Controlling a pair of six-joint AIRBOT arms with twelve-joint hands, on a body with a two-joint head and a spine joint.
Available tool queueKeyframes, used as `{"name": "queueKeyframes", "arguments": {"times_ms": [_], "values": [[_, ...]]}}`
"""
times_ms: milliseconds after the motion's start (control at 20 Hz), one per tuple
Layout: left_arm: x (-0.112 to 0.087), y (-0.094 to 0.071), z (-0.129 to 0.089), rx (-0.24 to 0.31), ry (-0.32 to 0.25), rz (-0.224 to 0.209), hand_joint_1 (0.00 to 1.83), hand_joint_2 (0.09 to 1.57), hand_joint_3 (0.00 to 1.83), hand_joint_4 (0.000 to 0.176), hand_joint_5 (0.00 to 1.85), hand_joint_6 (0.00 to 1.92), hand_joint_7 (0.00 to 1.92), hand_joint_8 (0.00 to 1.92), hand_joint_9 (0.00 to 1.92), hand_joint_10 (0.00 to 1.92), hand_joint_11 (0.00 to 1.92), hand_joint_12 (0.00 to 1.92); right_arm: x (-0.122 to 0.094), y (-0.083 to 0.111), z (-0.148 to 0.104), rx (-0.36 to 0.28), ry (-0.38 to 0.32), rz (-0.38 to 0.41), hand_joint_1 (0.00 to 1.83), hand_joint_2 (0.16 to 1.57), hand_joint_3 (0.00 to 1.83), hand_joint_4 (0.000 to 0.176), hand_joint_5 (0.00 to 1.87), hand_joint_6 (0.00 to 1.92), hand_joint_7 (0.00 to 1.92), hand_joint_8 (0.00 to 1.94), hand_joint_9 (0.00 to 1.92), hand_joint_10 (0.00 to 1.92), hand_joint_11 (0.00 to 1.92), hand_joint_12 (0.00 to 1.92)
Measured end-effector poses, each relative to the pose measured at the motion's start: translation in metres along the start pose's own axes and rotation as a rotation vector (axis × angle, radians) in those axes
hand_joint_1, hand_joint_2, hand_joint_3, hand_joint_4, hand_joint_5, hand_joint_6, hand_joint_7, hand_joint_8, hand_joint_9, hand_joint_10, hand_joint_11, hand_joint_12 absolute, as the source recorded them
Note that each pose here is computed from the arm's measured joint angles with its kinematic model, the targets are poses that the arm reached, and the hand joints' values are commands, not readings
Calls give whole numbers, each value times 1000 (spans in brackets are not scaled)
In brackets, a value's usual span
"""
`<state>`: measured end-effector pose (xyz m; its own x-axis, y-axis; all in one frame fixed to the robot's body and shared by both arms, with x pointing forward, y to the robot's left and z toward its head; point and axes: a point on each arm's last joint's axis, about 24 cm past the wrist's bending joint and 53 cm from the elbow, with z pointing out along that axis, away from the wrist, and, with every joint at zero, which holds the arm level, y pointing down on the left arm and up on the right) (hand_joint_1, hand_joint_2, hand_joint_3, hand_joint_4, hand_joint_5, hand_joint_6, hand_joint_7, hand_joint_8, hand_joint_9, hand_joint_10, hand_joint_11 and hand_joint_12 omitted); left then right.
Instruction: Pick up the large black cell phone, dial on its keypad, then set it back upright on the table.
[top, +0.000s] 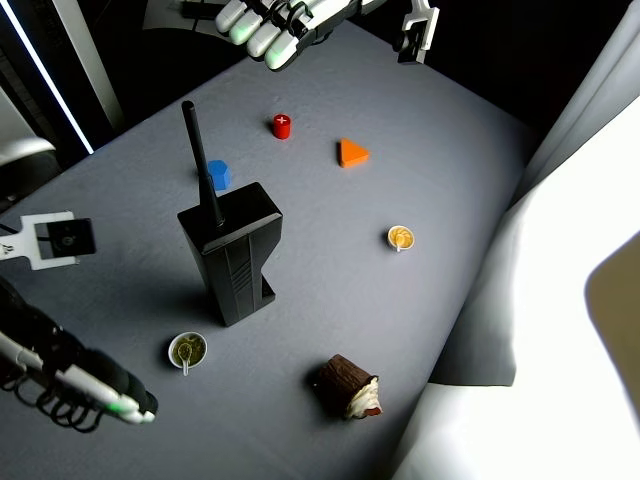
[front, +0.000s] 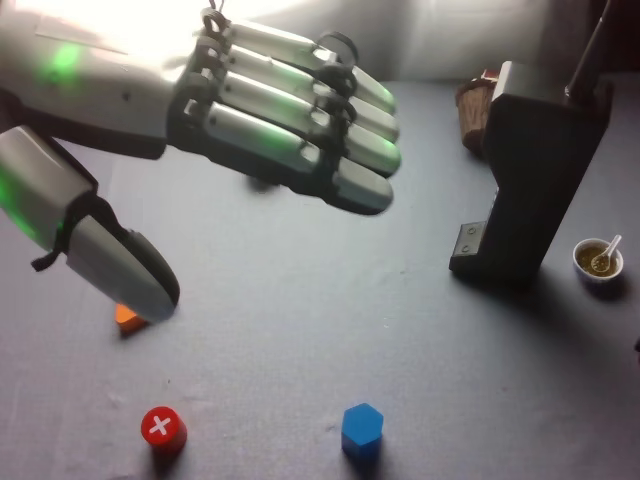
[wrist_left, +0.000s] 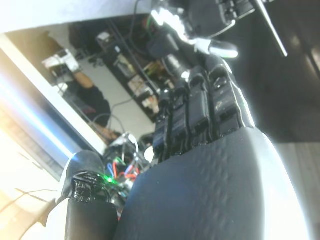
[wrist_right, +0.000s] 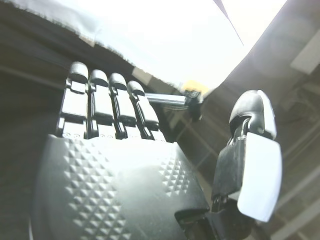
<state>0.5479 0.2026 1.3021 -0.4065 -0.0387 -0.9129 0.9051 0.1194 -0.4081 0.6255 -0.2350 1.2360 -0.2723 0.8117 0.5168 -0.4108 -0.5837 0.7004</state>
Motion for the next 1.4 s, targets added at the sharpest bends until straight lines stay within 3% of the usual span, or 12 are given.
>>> {"name": "queueKeyframes", "arguments": {"times_ms": [250, 700, 1000, 1250, 1400], "values": [[9, 9, -2, -35, 36, -18, 29, 1204, 0, 0, 112, 0, 100, 0, 77, 2, 0, 188, 4, -10, 5, 10, -18, 53, 702, 950, 3, 0, 0, 0, 0, 0, 0, 0, 0, 120], [4, 24, -9, -87, 19, -13, 44, 1206, 0, 0, 135, 4, 104, 4, 69, 2, 0, 230, 24, -36, 7, 75, 19, 114, 727, 971, 2, 0, 0, 0, 0, 0, 0, 0, 0, 129], [0, 43, -25, -147, 14, -16, 31, 1223, 1, 0, 107, 7, 60, 7, 29, 10, 0, 61, 34, -47, 10, 84, 46, 130, 788, 987, 1, 0, 0, 0, 0, 0, 0, 0, 0, 0], [-2, 49, -32, -168, 8, -29, 54, 1216, 1, 0, 132, 1, 89, 1, 83, 1, 0, 235, 35, -53, 13, 83, 52, 134, 936, 958, 0, 0, 0, 0, 0, 0, 0, 0, 0, 0], [0, 50, -27, -164, 19, -32, 57, 1215, 0, 0, 133, 3, 93, 0, 76, 1, 0, 205, 42, -60, 13, 94, 68, 148, 985, 982, 2, 0, 0, 0, 0, 0, 0, 0, 0, 0]]}}
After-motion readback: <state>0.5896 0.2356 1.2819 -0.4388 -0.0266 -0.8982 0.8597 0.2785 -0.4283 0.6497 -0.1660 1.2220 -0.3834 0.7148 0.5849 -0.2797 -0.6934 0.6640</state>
